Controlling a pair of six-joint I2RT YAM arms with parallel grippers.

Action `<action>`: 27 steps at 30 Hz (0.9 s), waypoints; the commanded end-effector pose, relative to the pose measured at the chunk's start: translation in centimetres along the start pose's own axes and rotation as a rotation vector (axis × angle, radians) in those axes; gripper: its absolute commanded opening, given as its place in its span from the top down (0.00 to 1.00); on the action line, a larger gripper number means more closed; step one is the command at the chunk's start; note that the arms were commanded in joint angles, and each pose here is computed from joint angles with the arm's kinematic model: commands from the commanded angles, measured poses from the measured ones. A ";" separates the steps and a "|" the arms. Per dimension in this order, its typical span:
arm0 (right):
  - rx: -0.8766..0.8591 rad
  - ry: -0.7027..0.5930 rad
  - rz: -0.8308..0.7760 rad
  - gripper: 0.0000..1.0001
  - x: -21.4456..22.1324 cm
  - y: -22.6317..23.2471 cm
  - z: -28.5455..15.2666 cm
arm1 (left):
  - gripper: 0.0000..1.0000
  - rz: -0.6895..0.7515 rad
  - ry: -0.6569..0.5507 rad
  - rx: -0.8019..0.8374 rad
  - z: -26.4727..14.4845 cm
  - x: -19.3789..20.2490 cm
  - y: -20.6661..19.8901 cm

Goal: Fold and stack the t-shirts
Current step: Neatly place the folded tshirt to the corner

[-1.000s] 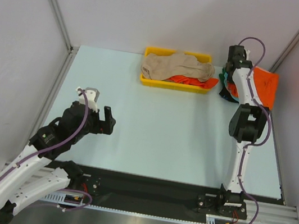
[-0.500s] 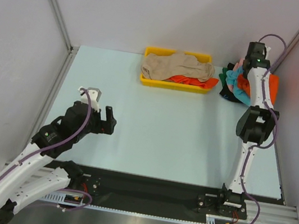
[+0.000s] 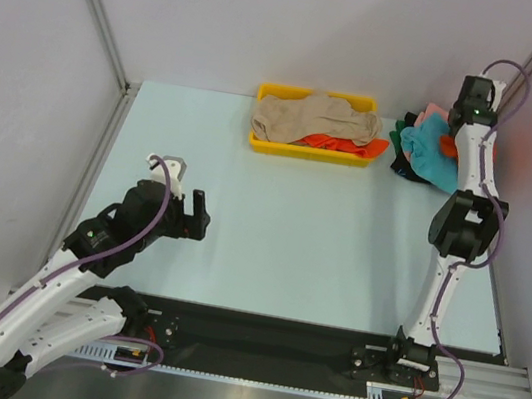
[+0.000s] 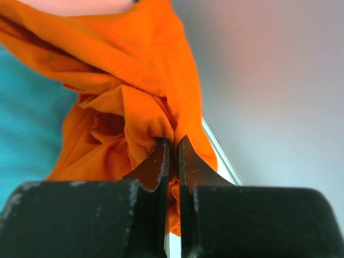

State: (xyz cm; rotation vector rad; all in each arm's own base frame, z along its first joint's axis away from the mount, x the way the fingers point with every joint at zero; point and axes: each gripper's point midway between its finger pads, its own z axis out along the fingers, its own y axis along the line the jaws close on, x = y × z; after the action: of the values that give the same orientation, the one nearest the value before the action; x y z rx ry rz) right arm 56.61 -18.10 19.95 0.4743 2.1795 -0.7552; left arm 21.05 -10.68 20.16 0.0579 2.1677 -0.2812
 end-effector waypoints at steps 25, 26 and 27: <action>-0.058 -0.143 -0.302 0.33 1.0 13.1 -8.0 | 0.00 0.002 -0.057 0.028 -0.5 -1.0 -0.2; -0.098 -0.160 -0.266 0.29 0.0 12.8 -9.0 | 0.00 0.003 -0.055 0.029 -0.5 -0.9 -0.2; -0.111 -0.155 -0.226 0.24 -0.4 12.1 -9.1 | 0.00 0.002 -0.057 0.027 -0.5 -1.0 -0.2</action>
State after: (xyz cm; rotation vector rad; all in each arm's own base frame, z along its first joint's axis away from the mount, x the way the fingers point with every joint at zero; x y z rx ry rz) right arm 58.33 -2.93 15.25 -0.0071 2.2218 -0.8859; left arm 20.78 -10.49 20.90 0.0507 2.1360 -0.3001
